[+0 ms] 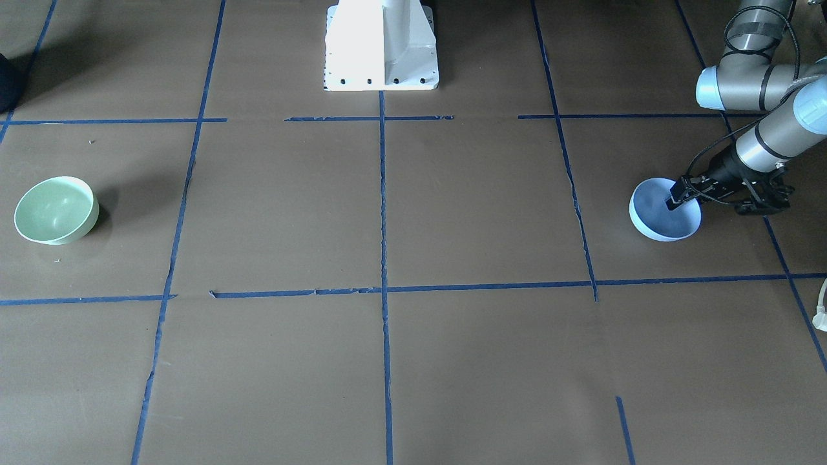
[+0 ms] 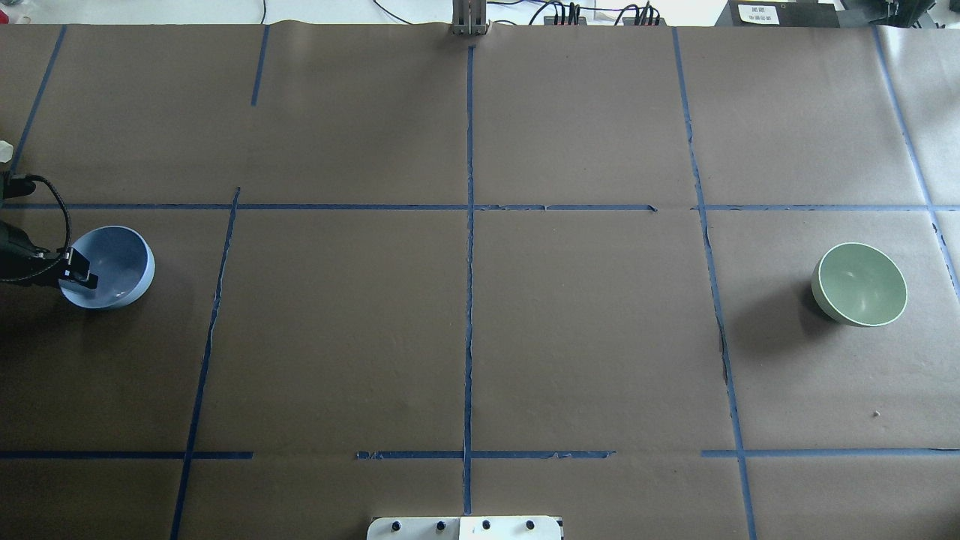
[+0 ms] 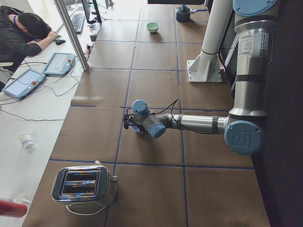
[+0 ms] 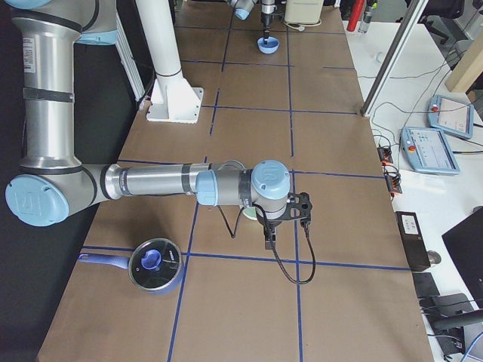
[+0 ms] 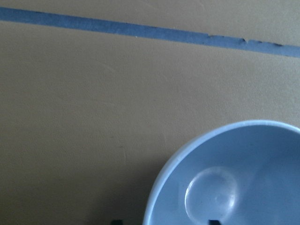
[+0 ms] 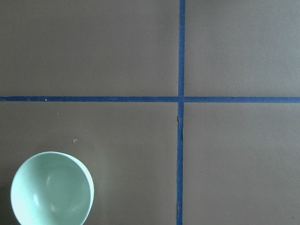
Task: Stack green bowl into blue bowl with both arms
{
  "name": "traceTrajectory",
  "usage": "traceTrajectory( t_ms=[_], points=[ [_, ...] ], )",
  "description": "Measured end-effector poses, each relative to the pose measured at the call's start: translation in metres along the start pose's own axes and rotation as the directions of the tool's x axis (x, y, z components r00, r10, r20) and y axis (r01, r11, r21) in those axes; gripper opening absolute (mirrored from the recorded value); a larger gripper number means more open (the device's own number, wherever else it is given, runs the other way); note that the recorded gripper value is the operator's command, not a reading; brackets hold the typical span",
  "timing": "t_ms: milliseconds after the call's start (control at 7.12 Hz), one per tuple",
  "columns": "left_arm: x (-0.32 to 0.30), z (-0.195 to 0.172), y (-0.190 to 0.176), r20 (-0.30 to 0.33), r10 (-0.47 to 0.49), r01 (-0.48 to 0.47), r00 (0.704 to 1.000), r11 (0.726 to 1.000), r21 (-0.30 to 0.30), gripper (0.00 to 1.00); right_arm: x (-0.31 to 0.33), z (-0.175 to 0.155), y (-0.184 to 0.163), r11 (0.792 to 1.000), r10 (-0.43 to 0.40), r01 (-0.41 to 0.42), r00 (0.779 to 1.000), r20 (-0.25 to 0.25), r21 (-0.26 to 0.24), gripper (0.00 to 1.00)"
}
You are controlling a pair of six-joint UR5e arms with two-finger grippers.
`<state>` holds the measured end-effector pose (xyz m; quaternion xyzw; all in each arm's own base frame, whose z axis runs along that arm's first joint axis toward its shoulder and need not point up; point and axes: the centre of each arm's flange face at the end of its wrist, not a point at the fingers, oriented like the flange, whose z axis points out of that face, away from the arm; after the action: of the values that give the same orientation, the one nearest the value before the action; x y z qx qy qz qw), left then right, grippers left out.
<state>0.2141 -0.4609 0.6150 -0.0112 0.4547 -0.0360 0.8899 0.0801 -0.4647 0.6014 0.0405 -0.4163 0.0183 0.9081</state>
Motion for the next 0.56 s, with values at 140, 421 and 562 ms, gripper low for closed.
traceTrajectory(
  t_ms=[140, 421, 562],
  points=[
    [0.001, -0.005, 0.001, -0.024, -0.002, 0.002, 1.000, 1.000, -0.018, 0.00, -0.002, -0.001, -0.003, 1.000, 0.031, -0.031, 1.000, 0.000, 0.002, 1.00],
    [0.010, -0.042, -0.010, -0.100, -0.057, 0.051, 0.993, 0.997, -0.061, 0.00, -0.006, -0.003, -0.008, 0.998, 0.066, -0.066, 0.998, 0.003, 0.008, 1.00],
    [0.037, -0.063, -0.022, -0.117, -0.097, 0.090, 0.988, 0.994, -0.069, 0.00, -0.006, -0.002, -0.007, 0.998, 0.067, -0.067, 0.998, 0.003, 0.005, 1.00]
  ],
)
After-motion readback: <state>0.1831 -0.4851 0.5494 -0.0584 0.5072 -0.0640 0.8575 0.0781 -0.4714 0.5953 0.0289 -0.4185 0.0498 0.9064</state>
